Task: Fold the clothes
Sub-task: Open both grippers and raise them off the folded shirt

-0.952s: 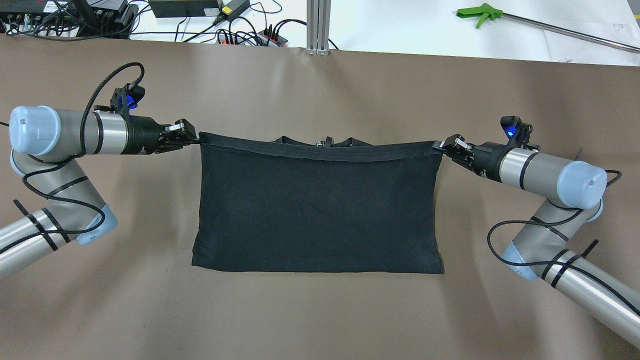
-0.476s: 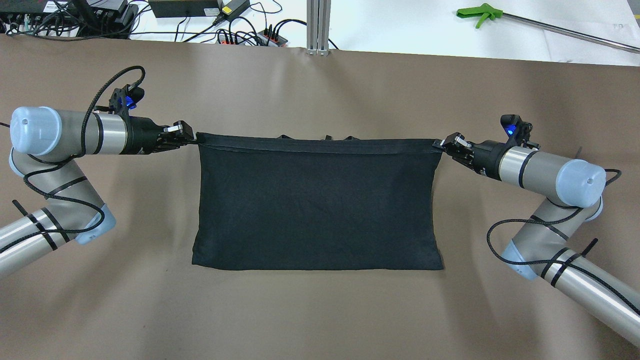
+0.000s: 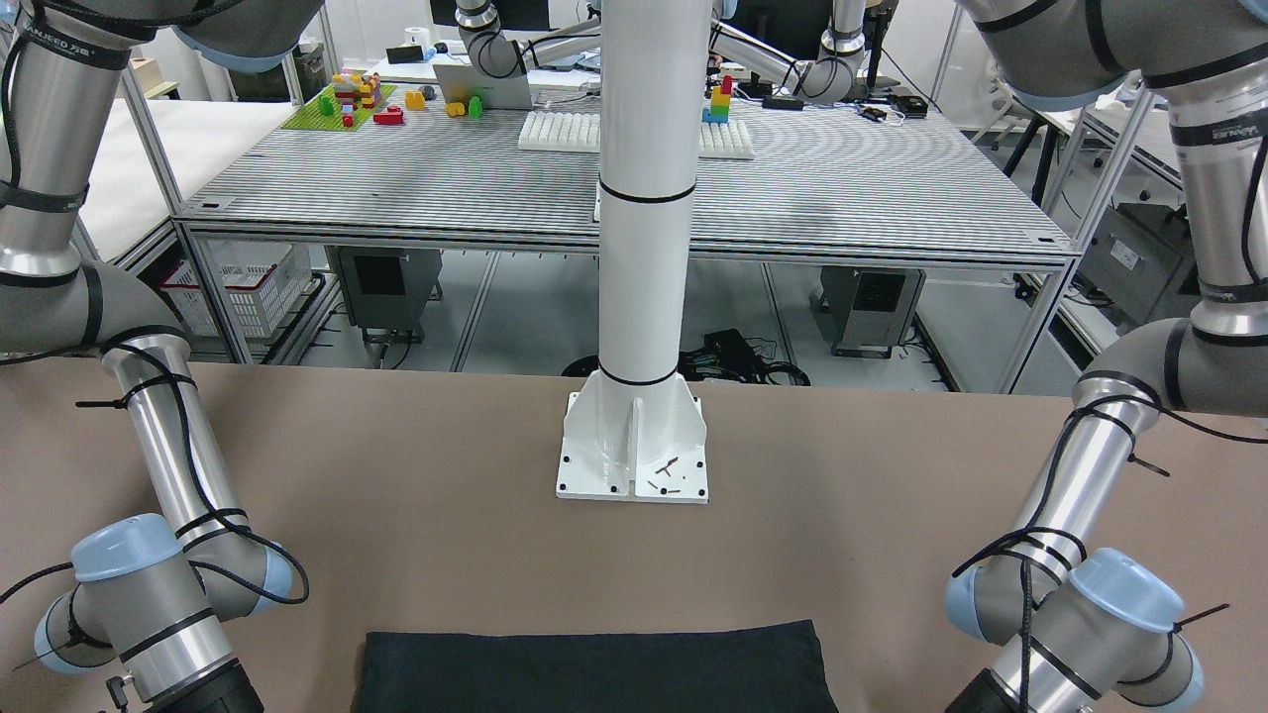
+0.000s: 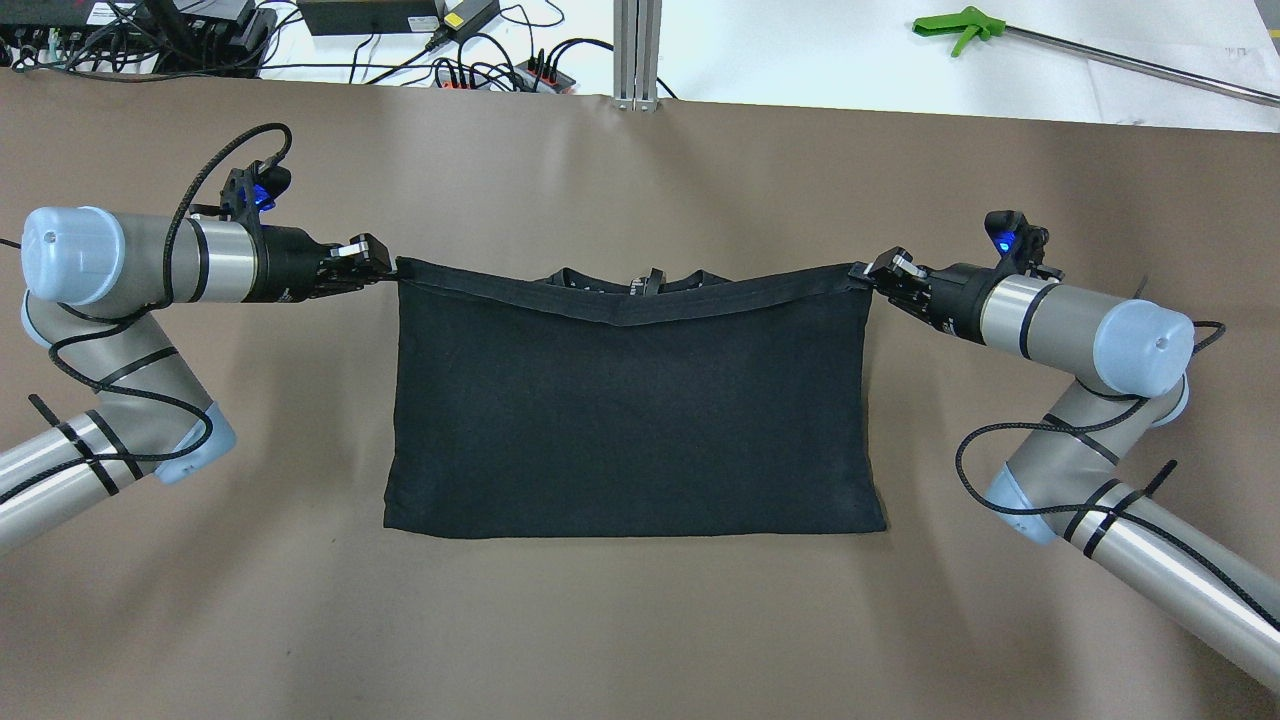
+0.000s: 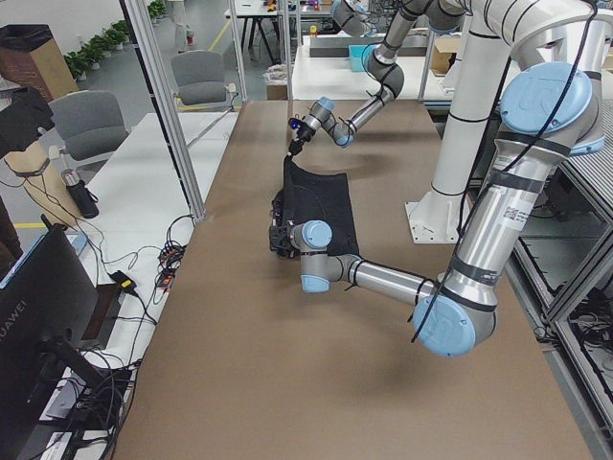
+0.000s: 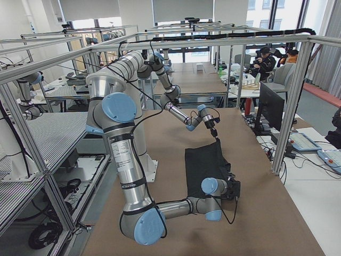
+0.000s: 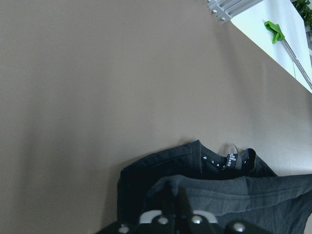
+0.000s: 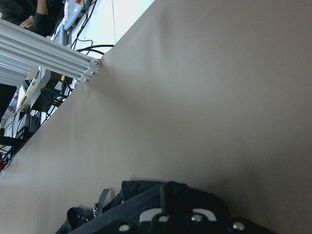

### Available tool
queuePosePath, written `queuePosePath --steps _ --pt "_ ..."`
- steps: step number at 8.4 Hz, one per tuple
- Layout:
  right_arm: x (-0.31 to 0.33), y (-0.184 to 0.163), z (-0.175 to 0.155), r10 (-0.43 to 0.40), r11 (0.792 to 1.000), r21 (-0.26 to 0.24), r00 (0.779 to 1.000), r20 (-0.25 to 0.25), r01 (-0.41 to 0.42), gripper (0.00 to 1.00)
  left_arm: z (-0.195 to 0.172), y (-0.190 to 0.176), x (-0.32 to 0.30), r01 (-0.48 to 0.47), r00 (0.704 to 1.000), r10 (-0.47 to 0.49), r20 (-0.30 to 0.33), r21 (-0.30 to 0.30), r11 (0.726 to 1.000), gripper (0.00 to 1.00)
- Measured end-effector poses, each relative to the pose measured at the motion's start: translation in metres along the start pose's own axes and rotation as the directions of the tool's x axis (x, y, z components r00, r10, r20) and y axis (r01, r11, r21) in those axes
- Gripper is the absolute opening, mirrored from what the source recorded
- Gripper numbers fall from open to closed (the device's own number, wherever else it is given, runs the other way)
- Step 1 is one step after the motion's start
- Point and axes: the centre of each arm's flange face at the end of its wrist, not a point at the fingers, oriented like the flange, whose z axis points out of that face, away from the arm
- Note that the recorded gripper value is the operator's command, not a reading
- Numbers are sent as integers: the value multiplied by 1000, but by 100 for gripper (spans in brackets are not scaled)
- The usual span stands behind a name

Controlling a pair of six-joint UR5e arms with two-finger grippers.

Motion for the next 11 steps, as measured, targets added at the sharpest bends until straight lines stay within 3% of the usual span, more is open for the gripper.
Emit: queuePosePath --steps 1,2,5,7,9,11 --pt "-4 0 2 1 1000 0 1000 1 -1 45 0 0 2 -1 1000 1 -3 1 1000 56" --pt "-5 0 3 2 1000 -1 1000 0 -2 94 0 -1 3 -3 1000 3 -5 5 1000 94" --pt "-5 -2 2 -11 1000 -2 1000 -6 11 94 2 -6 10 -8 1000 9 -13 47 999 94" --pt "-4 -16 -4 -14 999 -31 1000 -23 14 94 1 -12 12 -9 1000 10 -13 60 998 94" --pt "0 -28 -20 -9 993 -122 999 -53 2 94 1 -19 19 -6 1000 6 -6 70 998 94" --pt "7 -12 -41 9 974 -224 993 -118 -35 94 0 -30 29 -3 1000 2 2 84 996 94"
